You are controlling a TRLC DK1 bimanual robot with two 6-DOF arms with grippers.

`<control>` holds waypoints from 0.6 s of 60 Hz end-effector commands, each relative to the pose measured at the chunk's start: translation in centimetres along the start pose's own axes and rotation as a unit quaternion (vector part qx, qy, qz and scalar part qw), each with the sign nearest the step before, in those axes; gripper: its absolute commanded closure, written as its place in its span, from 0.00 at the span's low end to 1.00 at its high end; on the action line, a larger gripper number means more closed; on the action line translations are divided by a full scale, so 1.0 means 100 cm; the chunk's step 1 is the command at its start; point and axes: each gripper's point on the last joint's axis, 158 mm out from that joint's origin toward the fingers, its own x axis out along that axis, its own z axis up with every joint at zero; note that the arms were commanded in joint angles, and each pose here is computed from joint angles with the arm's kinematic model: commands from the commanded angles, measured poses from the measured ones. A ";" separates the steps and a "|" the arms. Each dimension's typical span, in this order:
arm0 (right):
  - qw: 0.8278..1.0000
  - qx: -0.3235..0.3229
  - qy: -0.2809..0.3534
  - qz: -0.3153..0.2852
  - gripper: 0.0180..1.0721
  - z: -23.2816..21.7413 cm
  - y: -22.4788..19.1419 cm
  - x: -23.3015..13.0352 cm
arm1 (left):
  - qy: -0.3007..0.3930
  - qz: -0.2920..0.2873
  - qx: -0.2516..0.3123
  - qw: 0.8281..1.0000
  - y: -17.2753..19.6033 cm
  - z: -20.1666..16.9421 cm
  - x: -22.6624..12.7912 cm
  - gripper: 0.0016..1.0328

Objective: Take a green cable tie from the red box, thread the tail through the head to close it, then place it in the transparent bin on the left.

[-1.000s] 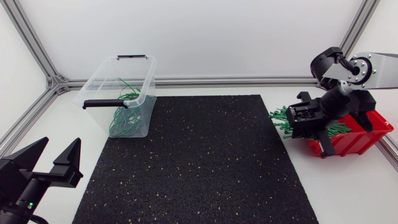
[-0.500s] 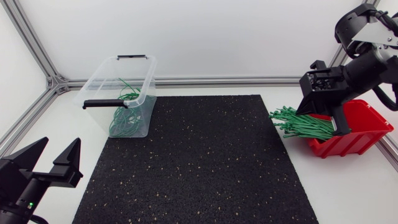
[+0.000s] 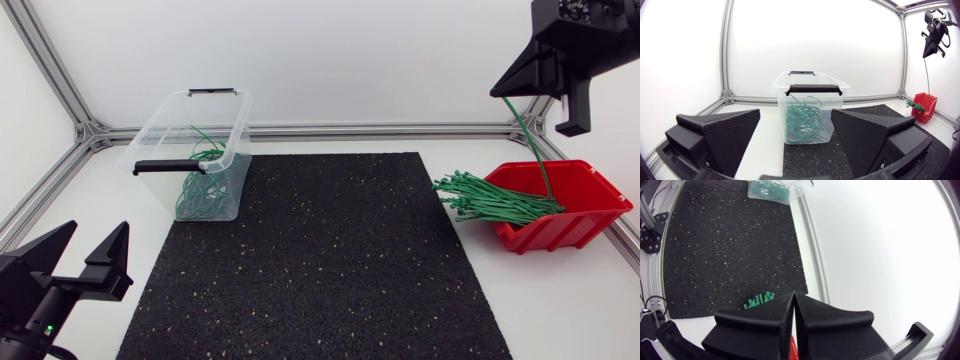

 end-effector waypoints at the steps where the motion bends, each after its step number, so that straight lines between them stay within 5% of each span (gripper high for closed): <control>1: 0.999 0.024 -0.014 -0.020 0.95 0.011 -0.013 -0.021 | 0.033 -0.002 -0.009 0.999 -0.001 -0.026 0.001 0.04; 19: 0.991 0.082 -0.083 -0.072 0.95 0.048 -0.039 -0.066 | 0.033 -0.001 -0.009 0.999 -0.001 -0.026 0.001 0.04; 36: 0.978 0.163 -0.119 -0.045 0.95 0.084 -0.014 -0.060 | 0.035 -0.003 -0.009 0.999 -0.002 -0.027 0.001 0.04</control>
